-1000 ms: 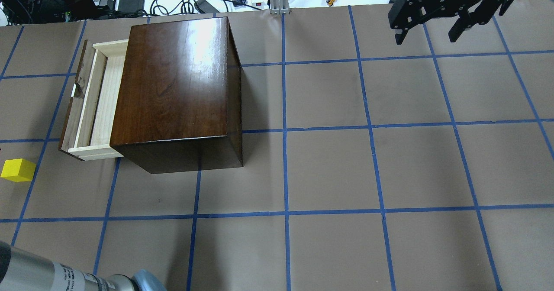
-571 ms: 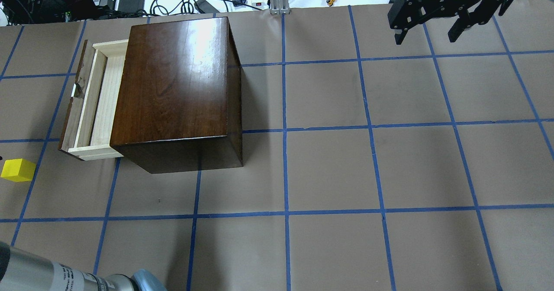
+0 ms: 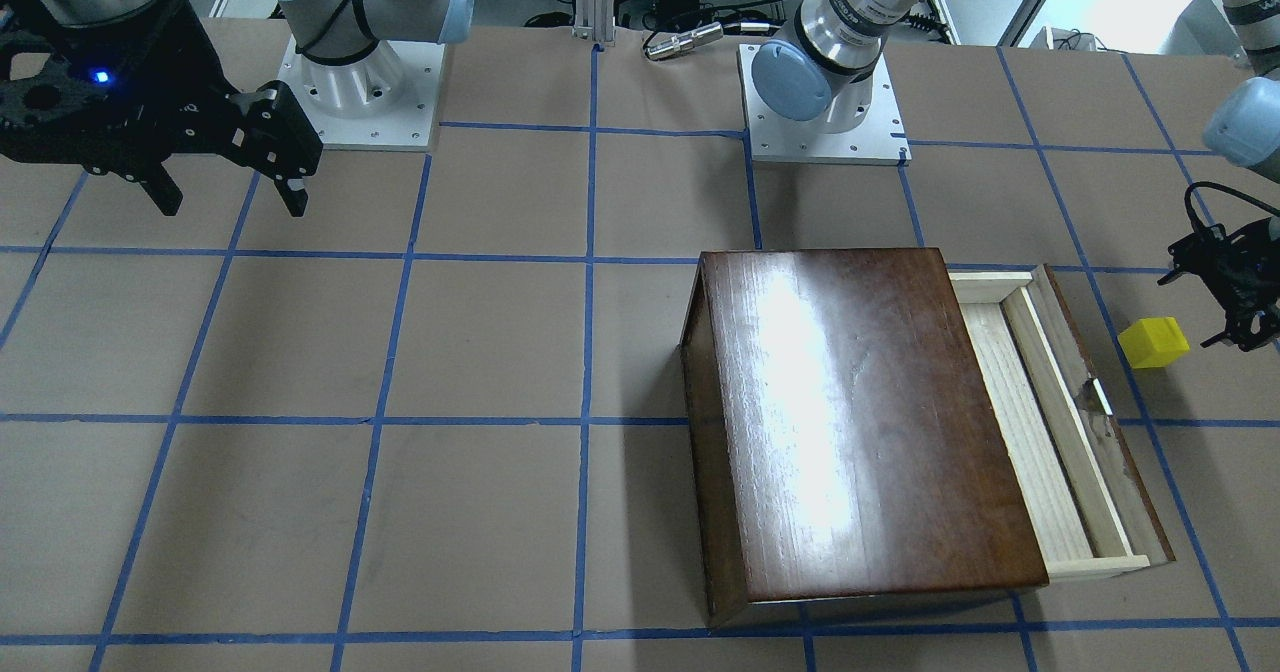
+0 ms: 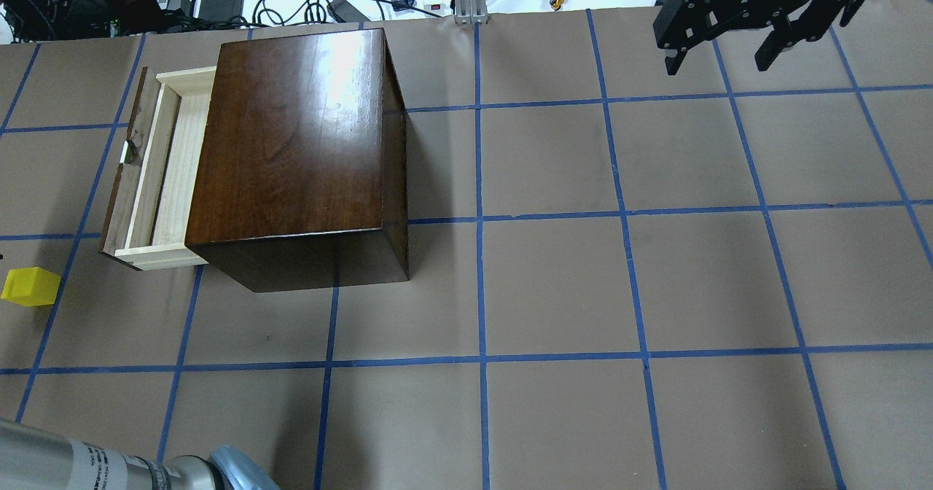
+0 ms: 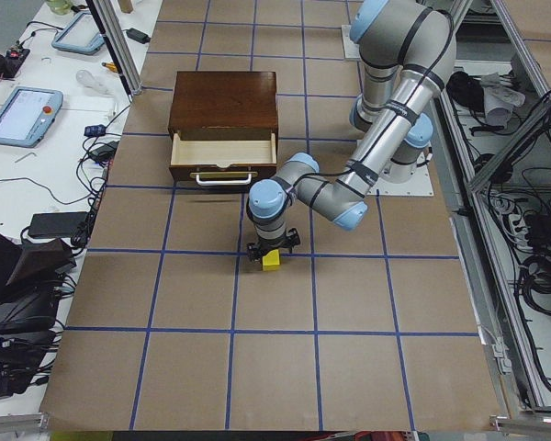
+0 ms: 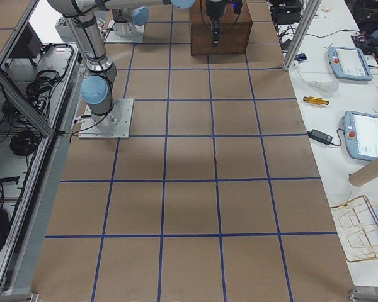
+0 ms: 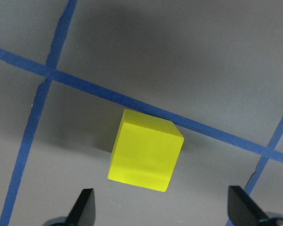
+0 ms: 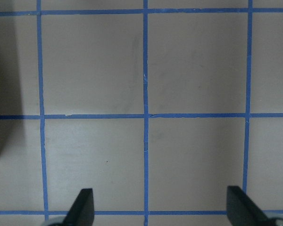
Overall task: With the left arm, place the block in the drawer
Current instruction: 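Lower the left gripper and grasp the yellow cube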
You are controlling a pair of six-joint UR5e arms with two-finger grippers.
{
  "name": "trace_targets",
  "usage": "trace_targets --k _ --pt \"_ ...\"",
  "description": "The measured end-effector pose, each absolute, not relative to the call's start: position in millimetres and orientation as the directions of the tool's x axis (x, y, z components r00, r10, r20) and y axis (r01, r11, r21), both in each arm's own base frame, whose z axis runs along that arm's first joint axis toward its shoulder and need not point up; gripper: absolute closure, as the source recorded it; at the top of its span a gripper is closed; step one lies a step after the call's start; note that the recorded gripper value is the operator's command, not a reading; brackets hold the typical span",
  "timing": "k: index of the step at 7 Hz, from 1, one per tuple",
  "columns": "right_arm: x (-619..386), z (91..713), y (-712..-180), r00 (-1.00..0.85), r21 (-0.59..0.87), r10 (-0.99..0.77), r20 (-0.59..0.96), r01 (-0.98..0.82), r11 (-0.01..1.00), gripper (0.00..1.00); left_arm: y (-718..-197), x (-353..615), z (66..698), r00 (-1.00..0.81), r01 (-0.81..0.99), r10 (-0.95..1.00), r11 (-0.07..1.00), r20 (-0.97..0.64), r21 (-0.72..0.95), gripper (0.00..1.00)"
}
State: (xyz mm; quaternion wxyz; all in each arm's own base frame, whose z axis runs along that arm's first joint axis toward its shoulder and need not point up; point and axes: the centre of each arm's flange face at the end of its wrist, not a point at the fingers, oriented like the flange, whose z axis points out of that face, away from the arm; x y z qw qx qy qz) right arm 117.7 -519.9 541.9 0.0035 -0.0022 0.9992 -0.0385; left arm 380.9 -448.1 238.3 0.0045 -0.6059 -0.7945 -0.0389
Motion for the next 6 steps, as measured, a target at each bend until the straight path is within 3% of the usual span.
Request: trace_targets --k 6 --pt "118 542 -520 -1.000 -0.077 -0.005 -0.007 -0.004 0.997 0.00 -452 379 217 -0.163 0.986 0.986 0.164 0.044 -0.013 0.00"
